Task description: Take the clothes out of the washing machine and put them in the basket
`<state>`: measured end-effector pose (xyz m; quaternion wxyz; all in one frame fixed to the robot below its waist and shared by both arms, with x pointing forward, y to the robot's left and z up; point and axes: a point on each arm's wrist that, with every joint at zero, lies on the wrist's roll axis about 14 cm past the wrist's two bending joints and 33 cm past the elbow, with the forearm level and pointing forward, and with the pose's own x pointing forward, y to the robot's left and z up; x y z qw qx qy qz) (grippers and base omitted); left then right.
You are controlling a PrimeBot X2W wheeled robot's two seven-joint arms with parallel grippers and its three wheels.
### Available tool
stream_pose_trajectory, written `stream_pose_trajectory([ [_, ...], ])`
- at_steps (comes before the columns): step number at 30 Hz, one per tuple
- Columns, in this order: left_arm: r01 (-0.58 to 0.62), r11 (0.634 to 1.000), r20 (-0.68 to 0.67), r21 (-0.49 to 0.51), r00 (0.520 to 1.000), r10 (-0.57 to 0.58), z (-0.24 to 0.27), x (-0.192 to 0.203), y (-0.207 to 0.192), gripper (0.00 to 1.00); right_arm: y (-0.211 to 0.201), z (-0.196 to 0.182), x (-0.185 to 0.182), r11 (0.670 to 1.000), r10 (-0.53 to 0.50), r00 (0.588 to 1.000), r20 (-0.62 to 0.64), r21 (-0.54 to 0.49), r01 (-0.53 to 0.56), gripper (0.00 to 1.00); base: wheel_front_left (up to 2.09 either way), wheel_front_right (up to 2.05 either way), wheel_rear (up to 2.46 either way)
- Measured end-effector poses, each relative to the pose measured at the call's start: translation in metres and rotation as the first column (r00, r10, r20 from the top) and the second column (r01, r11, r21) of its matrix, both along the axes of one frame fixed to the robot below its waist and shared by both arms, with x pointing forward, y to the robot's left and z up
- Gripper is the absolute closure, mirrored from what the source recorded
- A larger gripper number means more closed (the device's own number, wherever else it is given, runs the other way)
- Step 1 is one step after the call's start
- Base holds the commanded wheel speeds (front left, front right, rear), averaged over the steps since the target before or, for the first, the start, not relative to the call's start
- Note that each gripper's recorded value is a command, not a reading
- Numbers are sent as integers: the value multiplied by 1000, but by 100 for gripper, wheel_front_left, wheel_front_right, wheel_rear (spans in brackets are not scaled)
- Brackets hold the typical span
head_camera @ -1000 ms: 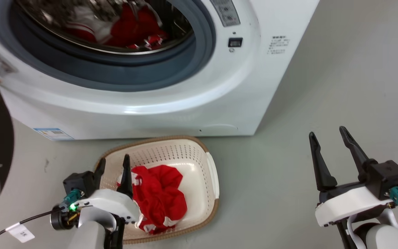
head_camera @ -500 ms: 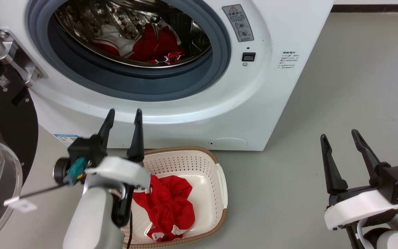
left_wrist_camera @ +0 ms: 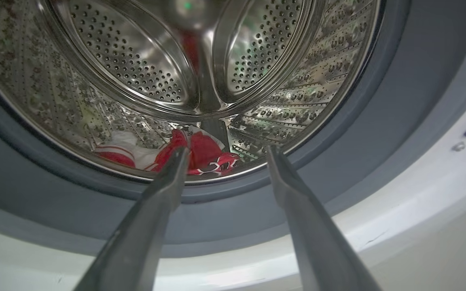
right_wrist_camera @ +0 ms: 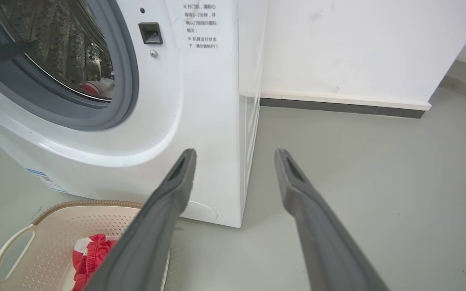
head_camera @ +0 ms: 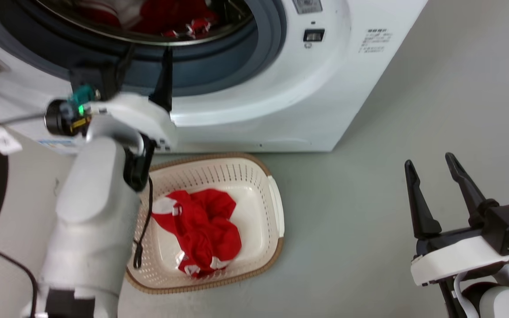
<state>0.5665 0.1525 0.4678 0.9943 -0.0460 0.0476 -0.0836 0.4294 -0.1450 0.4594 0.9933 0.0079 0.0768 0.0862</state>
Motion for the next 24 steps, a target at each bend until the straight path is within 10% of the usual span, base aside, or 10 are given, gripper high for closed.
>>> stream_pose_trajectory([
  [24,92,989,-404,112,914,-40,-115,120,1,0,-8,-100,2,999,-25,974,-226,22,31,0,0,0,0],
])
